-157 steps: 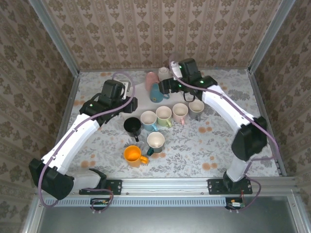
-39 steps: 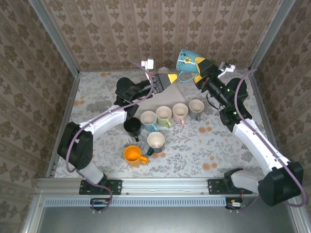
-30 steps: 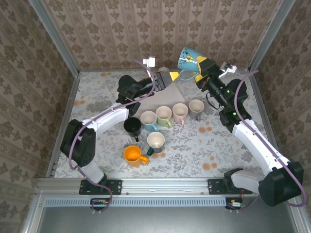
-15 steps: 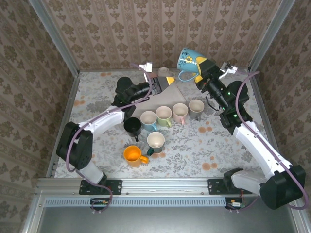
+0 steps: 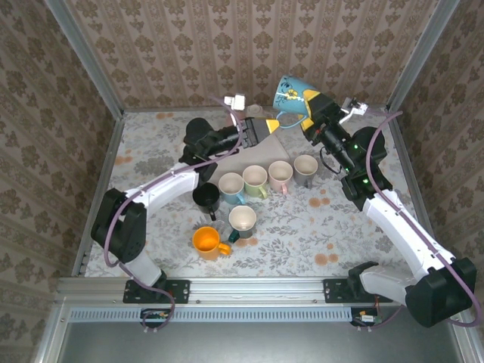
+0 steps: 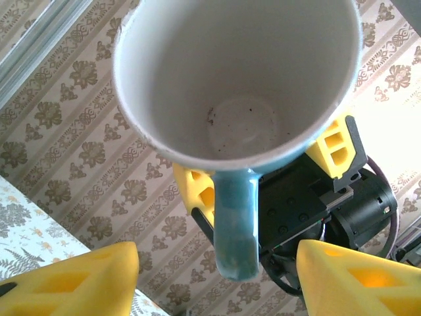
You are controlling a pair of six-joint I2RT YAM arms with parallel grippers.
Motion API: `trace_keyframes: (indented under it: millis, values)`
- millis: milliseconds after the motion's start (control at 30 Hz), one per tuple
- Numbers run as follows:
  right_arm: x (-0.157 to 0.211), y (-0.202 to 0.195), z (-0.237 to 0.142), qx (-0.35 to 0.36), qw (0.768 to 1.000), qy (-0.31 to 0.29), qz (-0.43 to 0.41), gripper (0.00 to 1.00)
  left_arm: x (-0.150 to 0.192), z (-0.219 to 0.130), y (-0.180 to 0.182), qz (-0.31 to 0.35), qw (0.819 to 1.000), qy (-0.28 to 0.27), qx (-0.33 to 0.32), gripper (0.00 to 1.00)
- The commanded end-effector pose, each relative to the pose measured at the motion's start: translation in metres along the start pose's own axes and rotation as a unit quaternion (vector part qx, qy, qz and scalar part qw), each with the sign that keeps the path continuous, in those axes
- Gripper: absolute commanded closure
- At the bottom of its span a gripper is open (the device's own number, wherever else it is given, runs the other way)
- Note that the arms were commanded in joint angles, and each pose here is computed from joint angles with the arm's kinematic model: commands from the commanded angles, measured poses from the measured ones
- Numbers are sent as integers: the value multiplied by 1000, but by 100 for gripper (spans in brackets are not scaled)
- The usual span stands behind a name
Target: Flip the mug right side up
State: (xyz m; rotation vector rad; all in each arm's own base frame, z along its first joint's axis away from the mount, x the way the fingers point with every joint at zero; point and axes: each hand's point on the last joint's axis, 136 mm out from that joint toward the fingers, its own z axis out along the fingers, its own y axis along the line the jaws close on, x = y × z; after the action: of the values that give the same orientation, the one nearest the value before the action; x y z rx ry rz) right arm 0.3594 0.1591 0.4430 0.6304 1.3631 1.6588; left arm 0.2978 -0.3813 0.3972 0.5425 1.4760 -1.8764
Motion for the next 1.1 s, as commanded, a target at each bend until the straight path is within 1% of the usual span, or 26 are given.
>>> trace_keyframes:
  millis: [0,233,267,333,400,533,567,633,733,800,900,967,1033,1067]
  values:
    - [5,33,-3,-52,999,7,-14,85,-7,10,-16,18,999,1,37,37]
    - [14,26,-2,-45,999,19,-11,85,-13,17,-23,29,998,-6,49,47]
    - [15,25,-2,-43,999,20,-12,85,-13,19,-24,30,998,-5,52,52]
    - [18,23,-1,-43,999,23,-10,85,-13,21,-27,32,998,-1,56,65]
    - [20,20,0,-40,999,26,-7,85,-12,23,-30,33,998,0,59,72]
    - [25,14,1,-37,999,30,1,85,-13,24,-34,38,997,-3,63,72]
    - [25,13,1,-36,999,30,2,85,-14,24,-34,39,997,-4,64,73]
    - [27,10,2,-36,999,32,5,85,-13,24,-35,39,997,-3,65,80]
    - [30,8,2,-34,999,34,6,83,-12,24,-37,41,997,-4,70,94]
    - [29,7,1,-32,999,32,1,76,-13,21,-39,44,996,-7,72,100]
    - [26,5,-2,-19,999,28,-18,60,-14,15,-42,50,996,-11,69,100]
    - [26,8,-4,-11,998,30,-50,44,-17,10,-43,55,997,-12,57,100]
    - [24,5,-7,25,995,30,-95,27,-15,5,-43,62,997,-6,34,100]
    - [22,4,-9,41,992,27,-115,22,-12,3,-43,69,997,-1,22,100]
